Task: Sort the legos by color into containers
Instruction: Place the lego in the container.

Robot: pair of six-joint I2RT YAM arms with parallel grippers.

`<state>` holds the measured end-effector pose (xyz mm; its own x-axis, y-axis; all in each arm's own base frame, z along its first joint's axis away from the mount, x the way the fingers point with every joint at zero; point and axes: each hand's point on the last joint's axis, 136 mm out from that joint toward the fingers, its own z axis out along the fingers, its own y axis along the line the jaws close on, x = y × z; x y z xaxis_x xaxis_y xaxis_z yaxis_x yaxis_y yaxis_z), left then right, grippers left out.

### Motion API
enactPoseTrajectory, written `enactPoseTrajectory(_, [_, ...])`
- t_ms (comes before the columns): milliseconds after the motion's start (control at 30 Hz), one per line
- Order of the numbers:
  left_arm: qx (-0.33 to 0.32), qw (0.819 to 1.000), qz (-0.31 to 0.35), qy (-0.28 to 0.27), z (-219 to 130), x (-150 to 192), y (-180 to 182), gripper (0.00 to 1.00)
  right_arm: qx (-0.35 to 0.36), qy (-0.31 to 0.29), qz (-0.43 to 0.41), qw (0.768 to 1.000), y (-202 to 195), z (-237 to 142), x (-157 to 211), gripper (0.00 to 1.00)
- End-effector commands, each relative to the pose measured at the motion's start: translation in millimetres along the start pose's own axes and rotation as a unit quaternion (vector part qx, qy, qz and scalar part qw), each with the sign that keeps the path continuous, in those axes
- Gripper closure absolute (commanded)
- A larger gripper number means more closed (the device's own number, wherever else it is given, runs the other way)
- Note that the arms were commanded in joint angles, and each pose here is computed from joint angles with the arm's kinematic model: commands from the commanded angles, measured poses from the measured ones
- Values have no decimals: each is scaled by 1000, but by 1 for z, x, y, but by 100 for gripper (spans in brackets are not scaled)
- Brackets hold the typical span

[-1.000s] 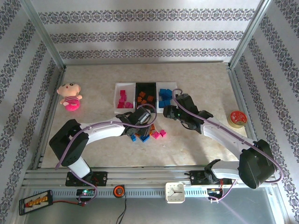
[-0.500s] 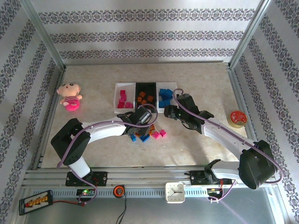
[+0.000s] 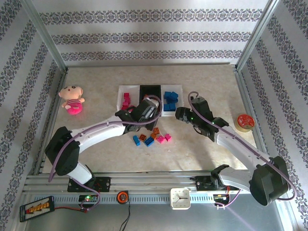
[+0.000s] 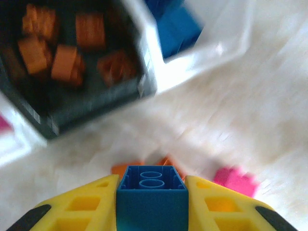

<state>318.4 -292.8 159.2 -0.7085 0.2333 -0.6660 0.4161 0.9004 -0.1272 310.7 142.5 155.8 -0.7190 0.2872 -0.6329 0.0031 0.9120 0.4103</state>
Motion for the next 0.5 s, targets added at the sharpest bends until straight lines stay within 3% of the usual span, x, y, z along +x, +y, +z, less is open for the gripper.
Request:
enactPoseTrajectory(0, [10,999,14,-49,-4,-46,-15,68,11,-7,18,1000,-12,-6,2,34])
enactPoseTrajectory(233, [49,995,-33,-85,43,-105,-24,71,19,-7,23,1000,-24,-14,8,34])
enactPoseTrajectory(467, [41,995,-45,-74,100,-123,-22,71,20,-7,29,999,-31,-20,12,34])
